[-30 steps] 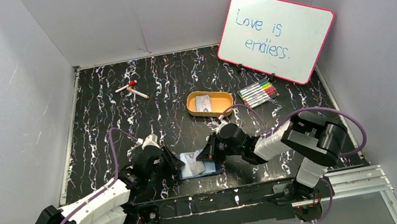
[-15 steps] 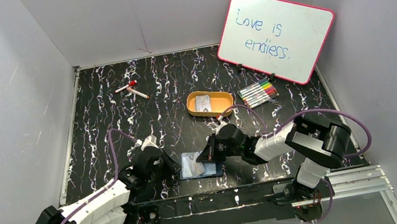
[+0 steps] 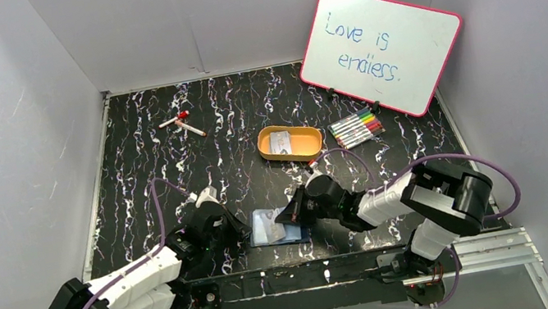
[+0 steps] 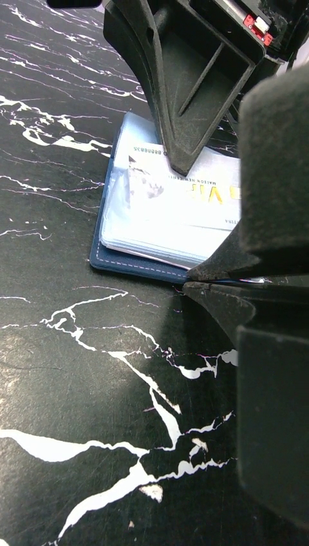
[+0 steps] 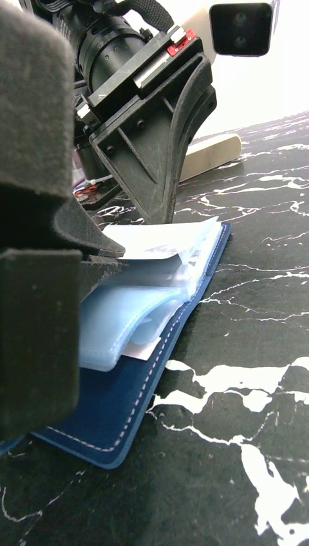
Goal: Put the credit cards into the card holder
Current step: Turn over the card slot in the card holder.
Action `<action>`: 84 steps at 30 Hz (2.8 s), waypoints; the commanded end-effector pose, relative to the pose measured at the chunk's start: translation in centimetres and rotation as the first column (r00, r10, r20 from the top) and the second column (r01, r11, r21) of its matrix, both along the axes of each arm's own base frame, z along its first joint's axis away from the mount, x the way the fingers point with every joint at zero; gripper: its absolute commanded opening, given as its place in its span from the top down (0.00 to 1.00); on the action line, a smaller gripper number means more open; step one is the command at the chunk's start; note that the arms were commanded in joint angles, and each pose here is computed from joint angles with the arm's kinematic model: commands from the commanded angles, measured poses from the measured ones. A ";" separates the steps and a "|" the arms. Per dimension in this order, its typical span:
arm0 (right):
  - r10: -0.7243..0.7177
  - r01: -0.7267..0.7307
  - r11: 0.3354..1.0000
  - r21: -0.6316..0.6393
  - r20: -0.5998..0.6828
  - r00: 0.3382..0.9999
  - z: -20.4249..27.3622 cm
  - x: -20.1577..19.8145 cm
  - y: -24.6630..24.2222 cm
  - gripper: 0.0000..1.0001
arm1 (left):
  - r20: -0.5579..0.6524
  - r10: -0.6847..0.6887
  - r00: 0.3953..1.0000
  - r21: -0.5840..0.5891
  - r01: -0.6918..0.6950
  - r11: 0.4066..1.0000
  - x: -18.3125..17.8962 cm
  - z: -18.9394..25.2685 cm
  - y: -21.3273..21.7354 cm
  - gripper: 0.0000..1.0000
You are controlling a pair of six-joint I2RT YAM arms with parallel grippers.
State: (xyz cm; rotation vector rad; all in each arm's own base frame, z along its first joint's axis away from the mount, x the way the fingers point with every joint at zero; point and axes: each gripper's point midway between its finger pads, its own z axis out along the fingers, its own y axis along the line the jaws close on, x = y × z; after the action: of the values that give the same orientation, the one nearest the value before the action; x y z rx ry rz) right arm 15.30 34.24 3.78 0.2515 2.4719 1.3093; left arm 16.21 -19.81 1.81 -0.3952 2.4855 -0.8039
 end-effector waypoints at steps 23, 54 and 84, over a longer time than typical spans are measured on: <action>-0.090 0.090 0.996 -0.009 -0.006 0.996 -0.8 0.3 -0.1 1.00 | -0.023 0.003 1.000 -0.046 -0.004 0.999 -0.8 -0.3 -0.2 1.00; 0.109 -0.106 0.986 -0.127 0.015 0.994 0.2 -1.0 2.1 0.49 | -0.003 0.000 1.000 -0.077 -0.001 0.997 -0.4 0.3 -0.7 1.00; 0.192 -0.162 0.916 -0.368 0.047 0.980 0.5 -0.7 2.9 0.46 | 0.039 0.026 0.999 -0.113 -0.022 0.993 -0.2 1.2 -0.5 1.00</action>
State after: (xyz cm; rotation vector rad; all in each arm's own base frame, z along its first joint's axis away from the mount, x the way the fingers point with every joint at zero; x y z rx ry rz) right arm 14.75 36.97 3.71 -0.0717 2.6455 0.9275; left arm 16.02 -19.75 2.15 -0.4453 2.4279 -0.8865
